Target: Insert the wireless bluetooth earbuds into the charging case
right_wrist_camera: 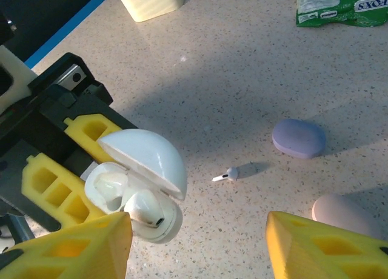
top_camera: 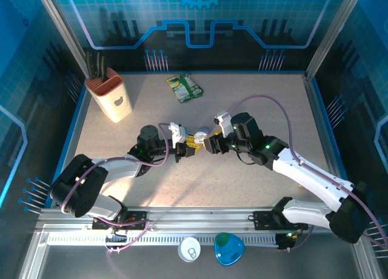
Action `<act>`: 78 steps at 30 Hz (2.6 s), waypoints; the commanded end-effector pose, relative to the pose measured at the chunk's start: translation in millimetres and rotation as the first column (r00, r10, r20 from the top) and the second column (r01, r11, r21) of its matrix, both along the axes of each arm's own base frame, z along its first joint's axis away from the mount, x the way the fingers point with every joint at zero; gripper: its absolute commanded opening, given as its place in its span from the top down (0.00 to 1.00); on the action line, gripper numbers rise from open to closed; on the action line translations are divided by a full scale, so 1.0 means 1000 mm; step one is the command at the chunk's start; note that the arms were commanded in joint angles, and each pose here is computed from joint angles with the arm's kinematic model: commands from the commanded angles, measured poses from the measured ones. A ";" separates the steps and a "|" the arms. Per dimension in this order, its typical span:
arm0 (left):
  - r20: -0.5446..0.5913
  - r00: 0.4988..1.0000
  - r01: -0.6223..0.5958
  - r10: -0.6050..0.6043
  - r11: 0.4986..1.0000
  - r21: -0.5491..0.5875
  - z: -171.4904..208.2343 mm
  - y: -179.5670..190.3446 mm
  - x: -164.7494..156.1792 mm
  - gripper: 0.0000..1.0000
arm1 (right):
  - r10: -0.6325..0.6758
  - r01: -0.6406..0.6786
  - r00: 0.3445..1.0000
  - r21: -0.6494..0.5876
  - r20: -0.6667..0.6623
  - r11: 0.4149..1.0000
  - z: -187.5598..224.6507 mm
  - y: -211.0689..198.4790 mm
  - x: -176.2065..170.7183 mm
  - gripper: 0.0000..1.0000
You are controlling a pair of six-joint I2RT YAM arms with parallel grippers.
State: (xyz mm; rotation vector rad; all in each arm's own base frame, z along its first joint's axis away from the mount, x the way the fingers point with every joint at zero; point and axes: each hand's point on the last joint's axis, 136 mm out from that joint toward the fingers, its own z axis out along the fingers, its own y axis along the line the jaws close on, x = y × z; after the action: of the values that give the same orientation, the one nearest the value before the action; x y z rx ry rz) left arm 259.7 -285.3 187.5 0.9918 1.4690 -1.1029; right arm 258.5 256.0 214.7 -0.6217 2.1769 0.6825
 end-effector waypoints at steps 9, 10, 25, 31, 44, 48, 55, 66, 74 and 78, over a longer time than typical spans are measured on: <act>0.063 0.972 -0.216 0.226 0.967 -0.136 0.029 0.052 0.029 0.96 | -0.267 0.272 0.962 0.095 -0.063 0.957 -0.012 -0.036 0.020 0.42; 0.072 0.967 -0.233 0.245 0.963 -0.137 0.031 0.055 0.030 0.96 | -0.298 0.306 0.949 0.074 -0.107 0.949 -0.024 -0.037 0.023 0.42; 0.131 0.881 -0.421 0.455 0.879 -0.222 0.078 0.096 0.010 0.93 | -0.419 0.351 0.864 -0.262 -0.281 0.899 -0.129 0.036 0.052 0.44; 0.097 0.827 -0.517 0.553 0.818 -0.253 0.094 0.116 0.009 0.94 | -0.417 0.315 0.872 -0.360 -0.254 0.878 -0.157 0.064 0.065 0.45; 0.109 0.834 -0.507 0.540 0.830 -0.234 0.092 0.114 0.006 0.94 | -0.414 0.248 0.890 -0.561 -0.191 0.790 -0.195 0.061 0.070 0.47; 0.109 0.837 -0.503 0.536 0.833 -0.232 0.092 0.113 0.006 0.94 | -0.386 0.195 0.895 -0.582 -0.225 0.790 -0.200 0.058 0.058 0.48; 0.106 0.844 -0.494 0.526 0.839 -0.226 0.091 0.110 0.007 0.94 | -0.366 0.147 0.890 -0.587 -0.273 0.796 -0.202 0.053 0.044 0.54; 0.106 0.851 -0.484 0.515 0.846 -0.224 0.093 0.109 0.006 0.95 | -0.359 0.137 0.890 -0.587 -0.281 0.798 -0.192 0.046 0.036 0.61; 0.104 0.852 -0.484 0.514 0.847 -0.221 0.092 0.108 0.007 0.95 | -0.315 0.111 0.893 -0.522 -0.321 0.846 -0.180 0.059 0.038 0.56; 0.105 0.853 -0.482 0.511 0.849 -0.218 0.091 0.108 0.007 0.95 | -0.292 0.089 0.891 -0.494 -0.349 0.865 -0.176 0.065 0.042 0.55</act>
State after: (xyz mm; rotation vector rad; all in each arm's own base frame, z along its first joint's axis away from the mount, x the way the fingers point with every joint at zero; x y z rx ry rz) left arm 267.3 -176.2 272.9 0.4911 1.3771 -0.7308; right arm 299.3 313.5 19.7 -0.4933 2.8021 0.0910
